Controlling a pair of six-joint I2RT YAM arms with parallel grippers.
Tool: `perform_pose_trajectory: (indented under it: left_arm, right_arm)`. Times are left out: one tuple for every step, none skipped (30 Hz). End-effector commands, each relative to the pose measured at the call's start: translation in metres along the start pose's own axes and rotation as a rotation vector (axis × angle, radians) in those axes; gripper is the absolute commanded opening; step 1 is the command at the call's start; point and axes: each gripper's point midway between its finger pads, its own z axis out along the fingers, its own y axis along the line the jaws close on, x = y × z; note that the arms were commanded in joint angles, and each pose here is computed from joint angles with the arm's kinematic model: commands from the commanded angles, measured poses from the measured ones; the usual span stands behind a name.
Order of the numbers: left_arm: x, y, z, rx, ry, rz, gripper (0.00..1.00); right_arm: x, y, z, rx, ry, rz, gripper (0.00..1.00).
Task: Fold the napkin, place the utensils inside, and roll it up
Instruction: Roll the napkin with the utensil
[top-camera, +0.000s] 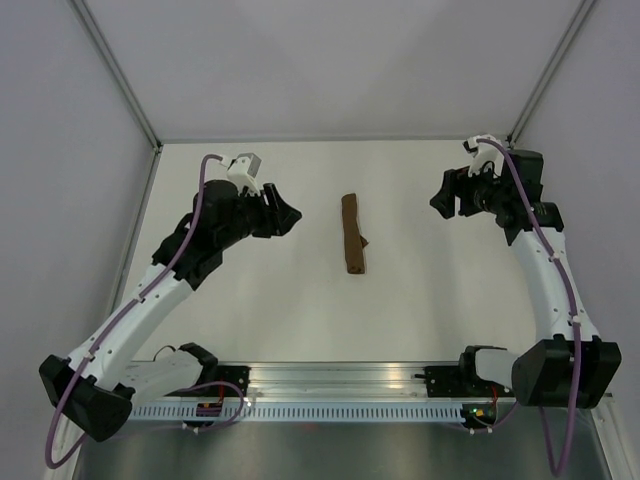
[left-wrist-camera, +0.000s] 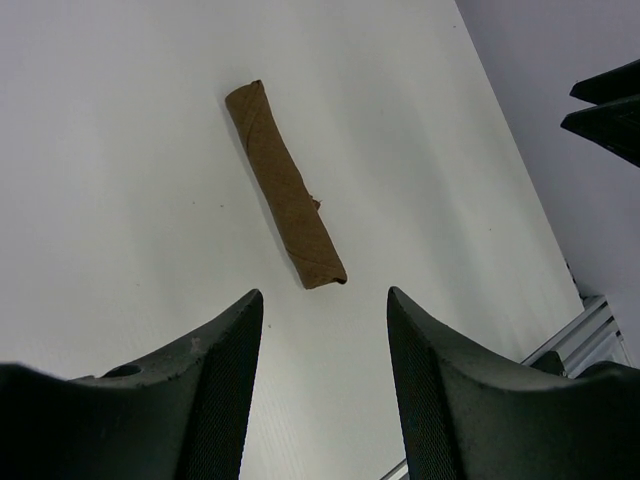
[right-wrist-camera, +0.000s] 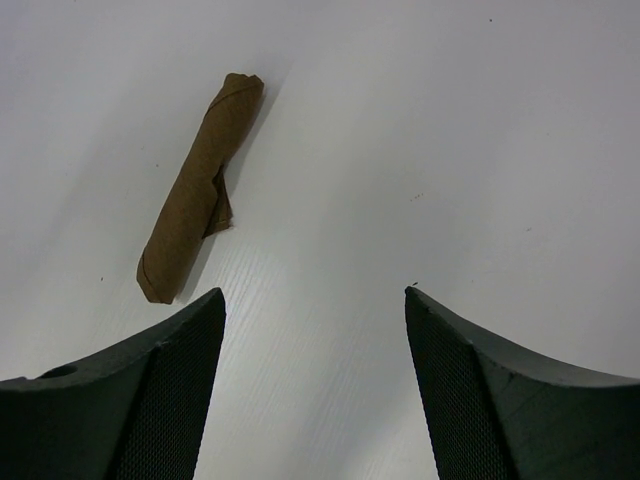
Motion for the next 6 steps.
perform_pose_trajectory:
  left_arm:
    - [0.0052,0.0038,-0.0085,-0.002,0.015,0.058,0.58]
    - [0.0058,0.0045,-0.0094,-0.005,0.019,0.060,0.59]
    - [0.0054,0.0046,-0.0103,-0.005,0.017,0.063,0.59]
    - [0.0056,0.0043,-0.0109,-0.003,0.017,0.070,0.59]
    - [0.0056,0.0046,-0.0122,-0.005,0.017,0.071,0.59]
    - [0.0047,0.0041,-0.0129,-0.003,0.013,0.075,0.59]
  right_arm:
    - [-0.0120,-0.0057,-0.0068,0.028,-0.052,-0.033,0.78]
    - [-0.0123,-0.0064,-0.0069,0.029,-0.053,-0.035,0.78]
    - [-0.0127,-0.0080,-0.0073,0.034,-0.058,-0.033,0.78]
    - [-0.0127,-0.0092,-0.0074,0.037,-0.060,-0.031,0.78]
    - [-0.0134,-0.0101,-0.0075,0.040,-0.062,-0.030,0.78]
    - [-0.0147,-0.0119,-0.0080,0.045,-0.068,-0.030,0.79]
